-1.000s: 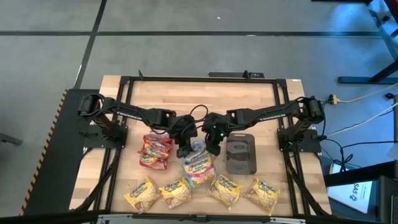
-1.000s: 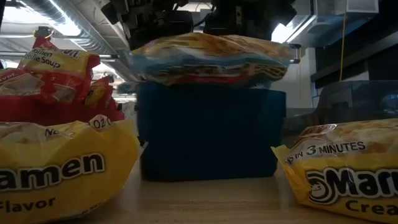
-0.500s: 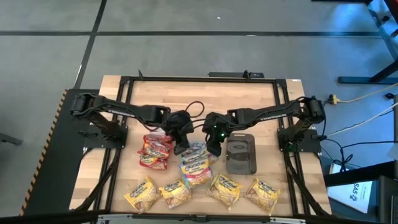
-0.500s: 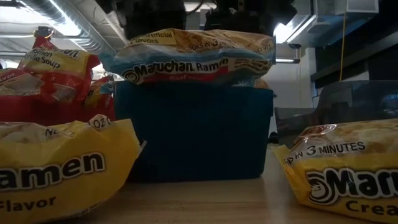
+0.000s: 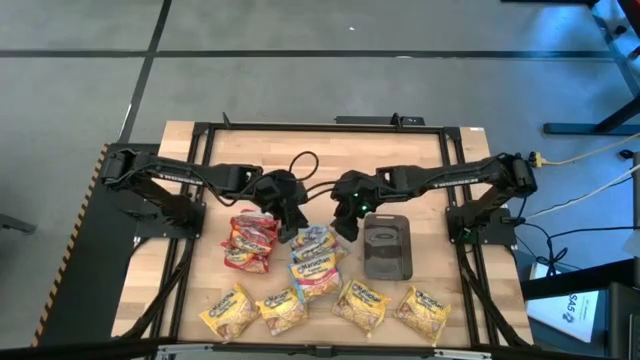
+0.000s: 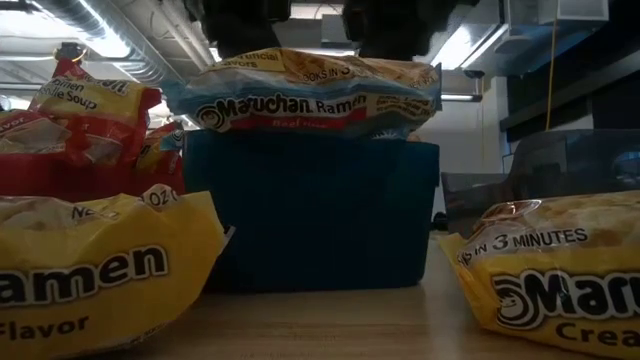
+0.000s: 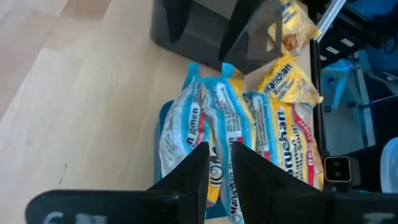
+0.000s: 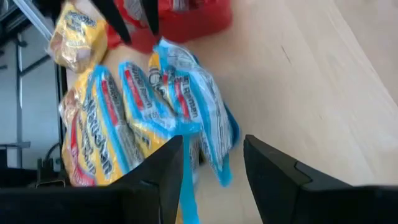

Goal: Sort Maruchan noodles
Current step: Adjust the blue noodle packs in the blue bin

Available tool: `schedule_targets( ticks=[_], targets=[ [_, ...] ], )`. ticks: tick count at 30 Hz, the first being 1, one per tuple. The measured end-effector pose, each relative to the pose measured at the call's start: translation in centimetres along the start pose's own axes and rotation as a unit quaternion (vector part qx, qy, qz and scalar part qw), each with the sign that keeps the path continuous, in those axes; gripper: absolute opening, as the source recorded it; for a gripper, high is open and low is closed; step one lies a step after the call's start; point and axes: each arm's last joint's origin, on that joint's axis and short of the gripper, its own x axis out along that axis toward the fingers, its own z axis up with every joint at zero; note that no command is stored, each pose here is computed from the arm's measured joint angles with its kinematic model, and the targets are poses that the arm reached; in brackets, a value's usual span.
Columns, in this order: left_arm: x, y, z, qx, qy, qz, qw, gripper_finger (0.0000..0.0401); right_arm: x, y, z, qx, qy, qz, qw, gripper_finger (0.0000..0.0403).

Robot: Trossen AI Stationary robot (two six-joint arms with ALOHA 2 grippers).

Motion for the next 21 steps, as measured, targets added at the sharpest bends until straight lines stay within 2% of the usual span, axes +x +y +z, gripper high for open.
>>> schedule_targets(
  ticks=[8,14,21],
  targets=[
    [0.2,-1.7,-0.7,0.018,0.022,-0.048,0.998,0.0064,-0.6,0.5,0.0,0.011,0.021,0.044,0.999,0.0166],
    [0.4,-3.1,-1.7,0.029,0.039,-0.058,0.997,0.0064,0.2,0.5,-0.1,-0.003,0.025,0.039,0.999,0.0166],
    [2.2,-3.5,-2.5,0.019,0.048,-0.014,0.999,0.0064,1.2,0.4,-0.1,-0.001,0.033,0.045,0.998,0.0166]
  ],
)
